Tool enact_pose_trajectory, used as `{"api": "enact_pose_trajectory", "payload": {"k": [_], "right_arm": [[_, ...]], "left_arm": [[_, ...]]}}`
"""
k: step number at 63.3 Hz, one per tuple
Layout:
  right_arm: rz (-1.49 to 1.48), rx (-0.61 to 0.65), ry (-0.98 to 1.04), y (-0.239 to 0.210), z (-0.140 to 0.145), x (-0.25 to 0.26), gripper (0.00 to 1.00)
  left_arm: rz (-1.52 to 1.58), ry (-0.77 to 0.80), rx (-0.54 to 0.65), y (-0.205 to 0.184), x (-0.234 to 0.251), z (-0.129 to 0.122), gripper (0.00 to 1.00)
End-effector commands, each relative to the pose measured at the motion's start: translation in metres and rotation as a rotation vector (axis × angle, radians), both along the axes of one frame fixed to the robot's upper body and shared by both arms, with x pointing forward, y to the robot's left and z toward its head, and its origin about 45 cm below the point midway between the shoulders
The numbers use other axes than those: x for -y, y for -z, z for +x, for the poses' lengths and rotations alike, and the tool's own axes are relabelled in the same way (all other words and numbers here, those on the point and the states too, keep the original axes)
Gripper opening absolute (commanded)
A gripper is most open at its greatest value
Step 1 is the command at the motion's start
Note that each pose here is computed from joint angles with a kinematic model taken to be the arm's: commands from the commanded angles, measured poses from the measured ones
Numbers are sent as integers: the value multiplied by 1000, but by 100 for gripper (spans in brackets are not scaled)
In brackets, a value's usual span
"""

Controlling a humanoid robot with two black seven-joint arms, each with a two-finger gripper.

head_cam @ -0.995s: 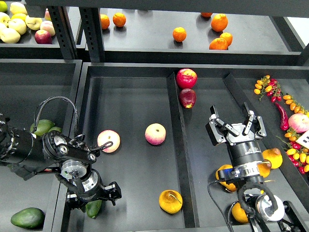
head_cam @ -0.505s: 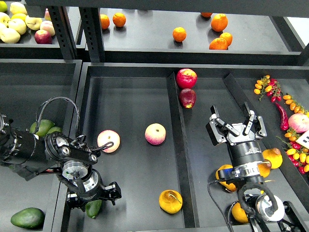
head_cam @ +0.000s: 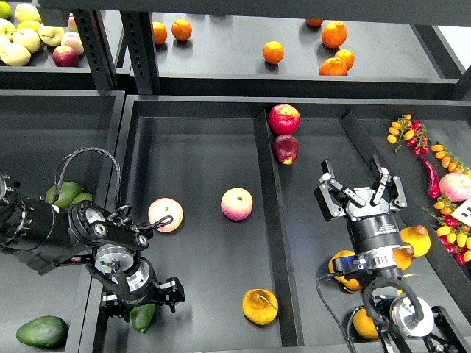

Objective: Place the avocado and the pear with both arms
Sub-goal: 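Lower the left gripper and close it around the green avocado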

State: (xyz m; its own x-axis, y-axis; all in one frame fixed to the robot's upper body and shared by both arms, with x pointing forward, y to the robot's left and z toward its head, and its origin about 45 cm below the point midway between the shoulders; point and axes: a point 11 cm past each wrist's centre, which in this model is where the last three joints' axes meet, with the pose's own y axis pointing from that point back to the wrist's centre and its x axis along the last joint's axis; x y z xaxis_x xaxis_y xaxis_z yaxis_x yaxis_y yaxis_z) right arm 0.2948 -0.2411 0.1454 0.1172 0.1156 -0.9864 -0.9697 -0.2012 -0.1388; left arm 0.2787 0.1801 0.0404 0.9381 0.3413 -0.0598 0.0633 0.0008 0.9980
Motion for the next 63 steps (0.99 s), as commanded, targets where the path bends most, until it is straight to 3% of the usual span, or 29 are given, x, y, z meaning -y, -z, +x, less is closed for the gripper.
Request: {"api": "enact_pose_trajectory", "payload": {"k": [1, 44, 63], "right_arm": [[0, 4, 2, -1, 0, 1, 100], [23, -1, 9, 0, 0, 1, 100], [29, -3, 7, 0, -1, 0, 100]], "left_arm": [[0, -4, -1, 1, -1, 0, 96], [-10, -39, -16, 6, -4, -3, 86], [-6, -53, -15, 8, -7, -3, 77]]}}
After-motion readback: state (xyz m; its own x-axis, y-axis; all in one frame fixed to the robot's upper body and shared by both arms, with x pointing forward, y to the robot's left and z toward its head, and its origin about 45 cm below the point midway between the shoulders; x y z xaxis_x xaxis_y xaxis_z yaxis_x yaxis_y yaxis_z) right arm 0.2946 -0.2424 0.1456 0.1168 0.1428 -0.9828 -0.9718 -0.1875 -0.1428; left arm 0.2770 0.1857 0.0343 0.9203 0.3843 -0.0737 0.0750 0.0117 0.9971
